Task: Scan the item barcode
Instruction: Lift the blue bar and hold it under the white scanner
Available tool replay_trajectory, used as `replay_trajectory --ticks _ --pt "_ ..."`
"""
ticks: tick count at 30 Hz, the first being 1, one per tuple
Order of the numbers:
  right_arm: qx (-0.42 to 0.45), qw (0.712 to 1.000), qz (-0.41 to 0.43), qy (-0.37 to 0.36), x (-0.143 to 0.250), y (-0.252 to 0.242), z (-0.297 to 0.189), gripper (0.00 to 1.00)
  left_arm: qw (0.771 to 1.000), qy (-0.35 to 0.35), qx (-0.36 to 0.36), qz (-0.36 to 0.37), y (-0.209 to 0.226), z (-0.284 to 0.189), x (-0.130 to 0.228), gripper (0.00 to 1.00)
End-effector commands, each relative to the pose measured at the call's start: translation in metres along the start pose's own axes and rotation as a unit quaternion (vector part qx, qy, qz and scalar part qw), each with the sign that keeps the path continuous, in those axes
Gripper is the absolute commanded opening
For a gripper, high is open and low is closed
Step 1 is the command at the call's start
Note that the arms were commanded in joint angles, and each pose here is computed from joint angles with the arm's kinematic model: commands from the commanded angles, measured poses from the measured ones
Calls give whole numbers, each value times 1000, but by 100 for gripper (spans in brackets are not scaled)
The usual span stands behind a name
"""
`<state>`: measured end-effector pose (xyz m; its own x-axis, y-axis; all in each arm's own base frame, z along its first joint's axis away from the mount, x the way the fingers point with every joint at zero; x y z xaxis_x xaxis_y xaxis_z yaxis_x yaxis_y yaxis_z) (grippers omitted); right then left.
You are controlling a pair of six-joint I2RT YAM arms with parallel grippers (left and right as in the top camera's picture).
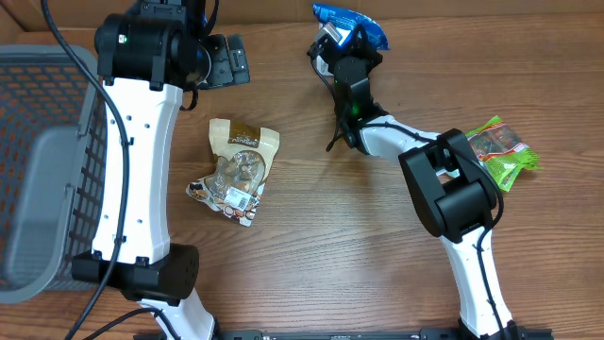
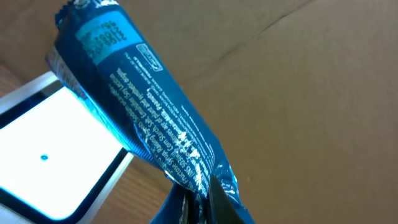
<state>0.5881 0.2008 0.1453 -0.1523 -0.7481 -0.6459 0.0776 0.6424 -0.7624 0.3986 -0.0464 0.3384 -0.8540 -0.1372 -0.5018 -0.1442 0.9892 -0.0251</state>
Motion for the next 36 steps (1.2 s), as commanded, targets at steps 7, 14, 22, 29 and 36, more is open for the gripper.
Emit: replay_trajectory --ticks 7,14,22,29,36 --pt "12 999 18 -31 0 -24 16 4 1000 2 0 -8 -1 2 1 99" --pt "-4 999 21 -41 9 -17 22 4 1000 2 0 -8 -1 2 1 100" --pt "-23 998 28 -54 18 3 24 4 1000 2 0 -8 -1 2 1 100" --pt "-13 997 40 -67 13 -2 24 4 1000 2 0 -8 -1 2 1 100" --pt "-10 997 42 -70 12 -4 24 4 1000 2 0 -8 -1 2 1 100"
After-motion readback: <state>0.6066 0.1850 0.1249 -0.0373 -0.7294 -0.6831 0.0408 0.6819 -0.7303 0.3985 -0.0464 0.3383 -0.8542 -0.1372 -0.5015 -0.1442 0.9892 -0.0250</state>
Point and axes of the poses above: each gripper's point midway between its finger pads, its own z axis out along the fingers, its own y axis along the line the jaws close on, x = y × z, the point moved 3 cm from there along -z, back along the fingers, and after that the axes turned 4 degrees about z, right-handed, at the moved point
